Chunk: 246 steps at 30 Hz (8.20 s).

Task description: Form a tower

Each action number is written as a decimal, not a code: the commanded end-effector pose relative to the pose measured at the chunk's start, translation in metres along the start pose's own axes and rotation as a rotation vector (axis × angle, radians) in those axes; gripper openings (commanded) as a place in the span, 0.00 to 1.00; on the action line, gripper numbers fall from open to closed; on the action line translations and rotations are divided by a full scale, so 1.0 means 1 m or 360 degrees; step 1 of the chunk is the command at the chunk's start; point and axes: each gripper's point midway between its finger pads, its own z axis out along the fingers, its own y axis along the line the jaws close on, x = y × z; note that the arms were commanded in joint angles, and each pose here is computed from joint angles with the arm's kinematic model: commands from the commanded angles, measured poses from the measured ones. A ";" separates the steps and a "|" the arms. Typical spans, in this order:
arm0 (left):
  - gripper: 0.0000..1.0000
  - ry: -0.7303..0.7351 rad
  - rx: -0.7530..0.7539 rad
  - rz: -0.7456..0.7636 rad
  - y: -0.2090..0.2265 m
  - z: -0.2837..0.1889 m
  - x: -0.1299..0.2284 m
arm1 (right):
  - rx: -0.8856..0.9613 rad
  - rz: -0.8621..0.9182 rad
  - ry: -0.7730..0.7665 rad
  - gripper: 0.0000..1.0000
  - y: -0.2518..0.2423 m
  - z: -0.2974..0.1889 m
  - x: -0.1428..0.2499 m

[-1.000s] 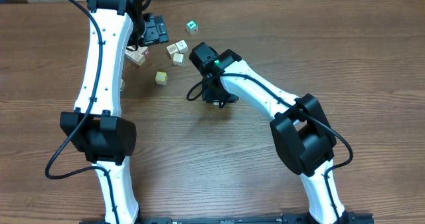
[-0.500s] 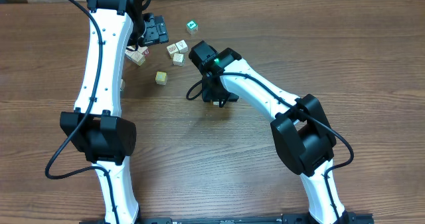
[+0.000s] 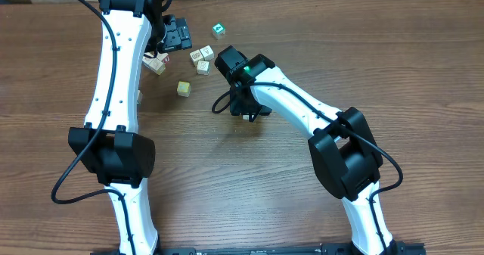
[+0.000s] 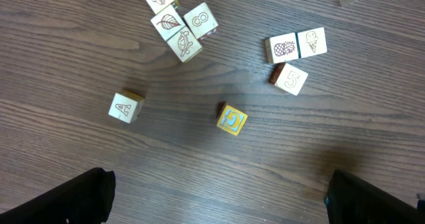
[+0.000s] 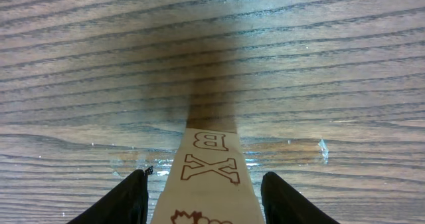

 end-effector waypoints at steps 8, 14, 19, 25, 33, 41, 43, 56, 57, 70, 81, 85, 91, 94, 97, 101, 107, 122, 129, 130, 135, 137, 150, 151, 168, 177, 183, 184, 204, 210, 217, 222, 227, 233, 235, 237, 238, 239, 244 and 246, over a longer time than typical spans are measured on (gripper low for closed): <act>1.00 -0.0043 0.0026 -0.0027 -0.001 -0.010 -0.004 | -0.0038 0.0051 -0.0098 0.46 0.006 -0.020 -0.023; 1.00 -0.0043 0.0026 -0.0028 -0.001 -0.010 -0.004 | 0.0006 0.0090 -0.0079 0.45 0.000 -0.022 -0.020; 1.00 -0.0043 0.0026 -0.0028 -0.001 -0.010 -0.004 | 0.0078 0.0134 -0.0103 0.45 -0.009 -0.022 -0.021; 0.99 -0.0043 0.0026 -0.0028 -0.001 -0.010 -0.004 | 0.0088 0.0133 -0.0091 0.44 -0.011 -0.017 -0.018; 1.00 -0.0043 0.0026 -0.0028 -0.001 -0.010 -0.004 | 0.0064 0.0160 -0.0071 0.39 -0.008 -0.009 -0.013; 1.00 -0.0043 0.0026 -0.0028 -0.001 -0.010 -0.004 | 0.0072 0.0156 -0.0051 0.39 -0.009 -0.009 -0.010; 1.00 -0.0043 0.0026 -0.0028 -0.001 -0.010 -0.004 | 0.0072 0.0156 -0.0052 0.39 -0.009 -0.009 -0.010; 0.99 -0.0043 0.0026 -0.0027 -0.001 -0.010 -0.004 | 0.0072 0.0190 -0.0049 0.40 -0.008 -0.008 -0.008; 1.00 -0.0043 0.0026 -0.0028 -0.001 -0.010 -0.004 | 0.0070 0.0189 -0.0048 0.44 -0.007 -0.008 -0.008; 0.99 -0.0043 0.0026 -0.0028 -0.001 -0.010 -0.004 | 0.0032 0.0191 -0.0041 1.00 -0.003 -0.007 -0.008; 0.99 -0.0043 0.0026 -0.0028 -0.001 -0.010 -0.004 | 0.0033 0.0188 -0.0040 0.94 -0.002 -0.008 -0.007; 1.00 -0.0043 0.0026 -0.0027 -0.001 -0.010 -0.004 | 0.0035 0.0187 -0.0038 0.94 -0.002 -0.007 -0.007; 1.00 -0.0043 0.0026 -0.0028 -0.001 -0.010 -0.004 | 0.0050 0.0185 -0.0021 0.94 -0.005 -0.002 -0.003; 1.00 -0.0043 0.0026 -0.0027 -0.001 -0.010 -0.004 | 0.0047 0.0185 -0.0024 0.93 -0.005 0.001 -0.003; 0.99 -0.0043 0.0026 -0.0027 -0.001 -0.010 -0.004 | 0.0048 0.0185 -0.0023 0.88 -0.005 0.001 -0.002; 1.00 -0.0043 0.0026 -0.0027 -0.001 -0.010 -0.004 | 0.0059 0.0183 -0.0009 0.82 -0.007 0.005 0.001; 1.00 -0.0043 0.0026 -0.0028 -0.001 -0.010 -0.004 | 0.0056 0.0188 -0.0005 0.64 -0.007 0.012 0.004; 1.00 -0.0043 0.0026 -0.0027 -0.001 -0.010 -0.004 | 0.0013 0.0191 0.0009 0.37 -0.002 0.008 0.003; 0.99 -0.0043 0.0026 -0.0028 -0.001 -0.010 -0.004 | 0.0012 0.0229 0.0006 0.31 -0.001 0.008 0.003; 1.00 -0.0043 0.0026 -0.0028 -0.001 -0.010 -0.004 | 0.0012 0.0233 0.0007 0.30 -0.002 0.008 0.003; 1.00 -0.0043 0.0026 -0.0027 -0.001 -0.010 -0.004 | 0.0016 0.0269 0.0012 0.26 -0.002 0.008 0.004; 0.99 -0.0043 0.0026 -0.0027 -0.001 -0.010 -0.004 | 0.0017 0.0273 0.0013 0.25 -0.002 0.008 0.004; 1.00 -0.0043 0.0026 -0.0028 -0.001 -0.010 -0.004 | 0.0024 0.0272 0.0020 0.31 -0.003 0.008 0.005; 1.00 -0.0043 0.0026 -0.0028 -0.001 -0.010 -0.004 | 0.0022 0.0272 0.0019 0.32 -0.003 0.008 0.005; 1.00 -0.0043 0.0026 -0.0027 -0.001 -0.010 -0.004 | 0.0003 0.0011 -0.0005 0.19 0.000 0.006 0.000; 0.99 -0.0043 0.0026 -0.0028 -0.001 -0.010 -0.004 | 0.0000 0.0019 -0.0006 0.41 0.000 0.004 -0.001; 1.00 -0.0043 0.0026 -0.0027 -0.001 -0.010 -0.004 | -0.0004 0.0025 -0.0011 0.37 0.002 -0.003 -0.003; 1.00 -0.0043 0.0026 -0.0028 -0.001 -0.010 -0.004 | -0.0004 0.0025 -0.0011 0.36 0.002 -0.004 -0.003; 1.00 -0.0043 0.0026 -0.0027 -0.001 -0.010 -0.004 | 0.0013 0.0016 0.0011 0.25 -0.001 -0.004 0.000; 0.99 -0.0043 0.0026 -0.0028 -0.001 -0.010 -0.004 | 0.0016 0.0013 0.0015 0.26 -0.001 -0.004 0.001; 1.00 -0.0043 0.0026 -0.0027 -0.001 -0.010 -0.004 | 0.0017 0.0013 0.0015 0.30 -0.001 -0.004 0.001; 0.99 -0.0043 0.0026 -0.0028 -0.001 -0.010 -0.004 | 0.0016 0.0013 0.0015 0.58 -0.001 -0.004 0.001; 1.00 -0.0043 0.0026 -0.0028 -0.001 -0.010 -0.004 | 0.0009 0.0002 0.0003 0.69 0.000 -0.004 -0.001; 1.00 -0.0043 0.0026 -0.0028 -0.001 -0.010 -0.004 | -0.0047 -0.0038 -0.0093 0.75 0.001 -0.032 -0.027; 1.00 -0.0043 0.0026 -0.0027 -0.001 -0.010 -0.004 | -0.0077 -0.0041 -0.0158 0.77 0.000 -0.053 -0.043; 1.00 -0.0043 0.0026 -0.0027 -0.001 -0.010 -0.004 | -0.0076 -0.0008 -0.0238 0.77 -0.005 -0.074 -0.060; 0.99 -0.0043 0.0026 -0.0027 -0.001 -0.010 -0.004 | -0.0086 -0.0020 -0.0284 0.77 -0.007 -0.086 -0.069; 1.00 -0.0043 0.0026 -0.0028 -0.001 -0.010 -0.004 | -0.0108 -0.0052 -0.0326 0.77 -0.007 -0.097 -0.077; 1.00 -0.0043 0.0026 -0.0027 -0.001 -0.010 -0.004 | -0.0206 -0.0187 -0.0569 0.71 -0.003 -0.142 -0.115; 1.00 -0.0043 0.0026 -0.0027 -0.001 -0.010 -0.004 | -0.0246 -0.0214 -0.0655 0.68 0.002 -0.148 -0.128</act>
